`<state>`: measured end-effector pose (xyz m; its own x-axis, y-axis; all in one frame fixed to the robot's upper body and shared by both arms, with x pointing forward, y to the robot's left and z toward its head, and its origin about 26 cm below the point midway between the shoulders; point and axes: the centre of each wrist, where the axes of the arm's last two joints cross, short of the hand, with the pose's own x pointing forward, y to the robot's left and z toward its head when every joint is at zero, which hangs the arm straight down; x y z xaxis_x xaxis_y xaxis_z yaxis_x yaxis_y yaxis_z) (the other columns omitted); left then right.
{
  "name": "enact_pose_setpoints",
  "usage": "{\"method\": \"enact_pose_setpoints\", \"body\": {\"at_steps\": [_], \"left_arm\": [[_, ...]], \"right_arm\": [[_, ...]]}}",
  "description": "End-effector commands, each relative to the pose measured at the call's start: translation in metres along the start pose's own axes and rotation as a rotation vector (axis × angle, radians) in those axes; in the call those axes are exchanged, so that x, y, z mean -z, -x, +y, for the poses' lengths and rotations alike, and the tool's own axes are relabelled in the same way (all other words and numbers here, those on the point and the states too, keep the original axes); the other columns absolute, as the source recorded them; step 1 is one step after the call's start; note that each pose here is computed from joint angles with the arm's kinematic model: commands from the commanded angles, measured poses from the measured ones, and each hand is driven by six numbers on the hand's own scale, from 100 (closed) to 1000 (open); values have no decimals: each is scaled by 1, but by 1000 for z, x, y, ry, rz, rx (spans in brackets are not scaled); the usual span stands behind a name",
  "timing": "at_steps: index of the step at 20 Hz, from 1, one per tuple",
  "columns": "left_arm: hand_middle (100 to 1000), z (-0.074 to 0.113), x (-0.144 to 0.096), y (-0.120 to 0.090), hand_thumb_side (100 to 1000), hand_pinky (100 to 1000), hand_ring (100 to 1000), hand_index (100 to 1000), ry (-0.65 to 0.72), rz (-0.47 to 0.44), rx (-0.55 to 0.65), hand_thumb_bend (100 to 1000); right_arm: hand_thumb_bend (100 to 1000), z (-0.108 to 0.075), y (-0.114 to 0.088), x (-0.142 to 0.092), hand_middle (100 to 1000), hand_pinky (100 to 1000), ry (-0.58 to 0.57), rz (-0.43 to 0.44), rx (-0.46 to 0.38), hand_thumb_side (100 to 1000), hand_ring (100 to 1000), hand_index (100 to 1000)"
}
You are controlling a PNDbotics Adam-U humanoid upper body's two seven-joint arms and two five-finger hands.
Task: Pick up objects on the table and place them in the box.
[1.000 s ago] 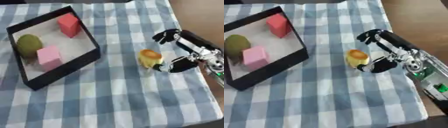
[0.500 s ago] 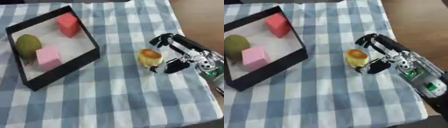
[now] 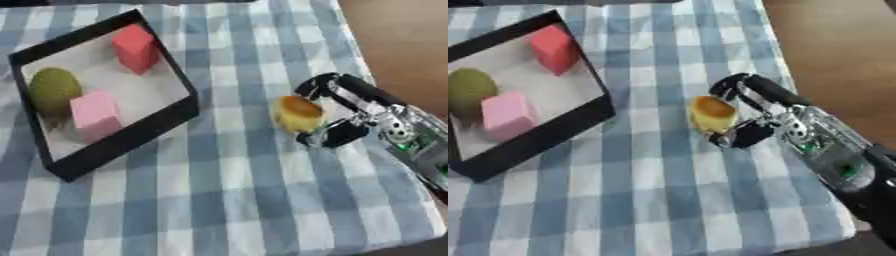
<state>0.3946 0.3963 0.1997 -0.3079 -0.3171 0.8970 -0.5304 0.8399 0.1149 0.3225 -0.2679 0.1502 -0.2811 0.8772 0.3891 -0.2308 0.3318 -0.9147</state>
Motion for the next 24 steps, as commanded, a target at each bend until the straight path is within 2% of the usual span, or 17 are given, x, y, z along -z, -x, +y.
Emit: {"method": "enact_pose_setpoints", "body": {"at_steps": [1, 7, 15, 19, 24], "left_arm": [[741, 6, 6, -12, 920, 814, 829, 902, -8, -36, 4, 278], [741, 5, 6, -12, 921, 815, 830, 901, -8, -36, 3, 277], [742, 8, 7, -13, 921, 817, 831, 901, -12, -41, 8, 276], [742, 10, 7, -13, 919, 817, 831, 901, -15, -44, 13, 275], [741, 13, 8, -16, 915, 817, 830, 901, -17, -59, 22, 278]], "right_arm": [[439, -6, 0, 1, 689, 815, 14, -6, -17, 100, 739, 776], [277, -6, -2, 0, 600, 801, 10, -16, -12, 100, 682, 710], [249, -16, -10, -4, 548, 788, 58, -42, 0, 100, 636, 663], [239, -34, -21, -14, 529, 786, 128, -77, -17, 100, 622, 646], [235, -67, -46, -29, 517, 787, 213, -166, -45, 100, 610, 636]]}}
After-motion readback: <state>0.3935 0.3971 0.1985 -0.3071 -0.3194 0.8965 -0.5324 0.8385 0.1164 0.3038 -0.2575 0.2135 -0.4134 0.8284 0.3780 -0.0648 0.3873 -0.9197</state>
